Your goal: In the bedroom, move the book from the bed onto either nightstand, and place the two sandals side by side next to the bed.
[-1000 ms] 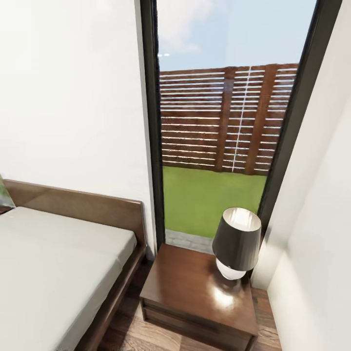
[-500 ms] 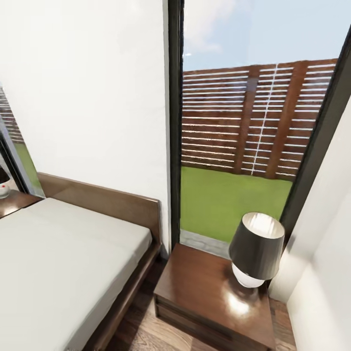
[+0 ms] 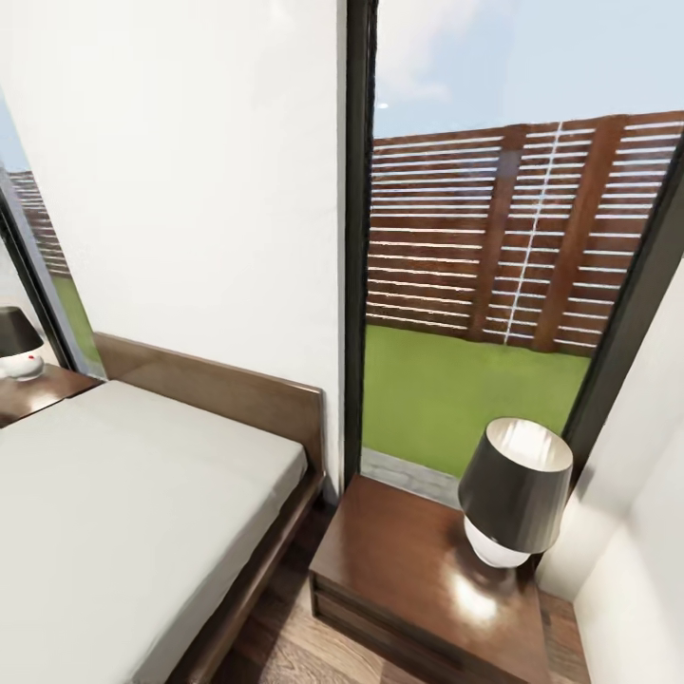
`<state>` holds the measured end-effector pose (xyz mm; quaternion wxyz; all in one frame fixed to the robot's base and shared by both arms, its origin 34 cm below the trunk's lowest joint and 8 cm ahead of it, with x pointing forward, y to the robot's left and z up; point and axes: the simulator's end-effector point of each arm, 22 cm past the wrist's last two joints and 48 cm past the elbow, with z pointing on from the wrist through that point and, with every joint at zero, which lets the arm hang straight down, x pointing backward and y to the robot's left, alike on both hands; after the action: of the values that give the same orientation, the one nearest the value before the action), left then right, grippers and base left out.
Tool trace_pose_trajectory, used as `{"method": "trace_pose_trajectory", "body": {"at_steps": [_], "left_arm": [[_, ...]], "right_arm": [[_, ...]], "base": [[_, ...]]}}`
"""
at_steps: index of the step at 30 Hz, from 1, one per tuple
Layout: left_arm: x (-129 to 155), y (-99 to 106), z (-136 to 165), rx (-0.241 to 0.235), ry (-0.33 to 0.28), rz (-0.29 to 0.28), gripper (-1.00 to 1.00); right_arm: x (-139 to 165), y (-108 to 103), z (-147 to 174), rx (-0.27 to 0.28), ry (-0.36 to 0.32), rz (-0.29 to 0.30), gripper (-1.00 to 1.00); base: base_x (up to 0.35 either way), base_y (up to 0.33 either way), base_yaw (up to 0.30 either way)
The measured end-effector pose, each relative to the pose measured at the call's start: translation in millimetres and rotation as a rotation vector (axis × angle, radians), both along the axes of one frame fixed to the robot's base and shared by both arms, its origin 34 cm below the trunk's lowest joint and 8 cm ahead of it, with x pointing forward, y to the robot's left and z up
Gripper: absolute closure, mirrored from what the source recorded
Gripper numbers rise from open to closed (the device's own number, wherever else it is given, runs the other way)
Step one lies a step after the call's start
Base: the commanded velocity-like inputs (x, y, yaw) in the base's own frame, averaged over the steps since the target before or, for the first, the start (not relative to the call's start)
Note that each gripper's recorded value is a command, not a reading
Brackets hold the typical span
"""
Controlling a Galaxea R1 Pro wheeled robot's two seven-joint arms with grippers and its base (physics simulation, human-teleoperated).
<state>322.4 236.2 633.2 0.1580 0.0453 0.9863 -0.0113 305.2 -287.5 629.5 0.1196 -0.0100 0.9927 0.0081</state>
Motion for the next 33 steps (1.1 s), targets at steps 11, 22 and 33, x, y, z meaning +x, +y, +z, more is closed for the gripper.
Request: {"method": "trace_pose_trajectory", "body": {"at_steps": [11,22,33], "left_arm": [[-1.6,-0.8,-0.4,-0.001,0.002,0.000,1.00],[-2.7,-1.4,-0.6,-0.002,0.004,0.000,1.00],[-15.8,-3.4,-3.5,-0.004,0.021,-0.002,1.00]], "right_arm": [[0.1,1.1,0.0,0.002,0.000,0.000,1.00],[1.0,0.6,0.2,0.001,-0.002,0.000,1.00],[1.1,0.6,0.2,0.001,-0.003,0.000,1.00]], "base": [[0.000,0.000,0.271],[0.000,0.000,0.160],[0.000,0.000,0.031]]}}
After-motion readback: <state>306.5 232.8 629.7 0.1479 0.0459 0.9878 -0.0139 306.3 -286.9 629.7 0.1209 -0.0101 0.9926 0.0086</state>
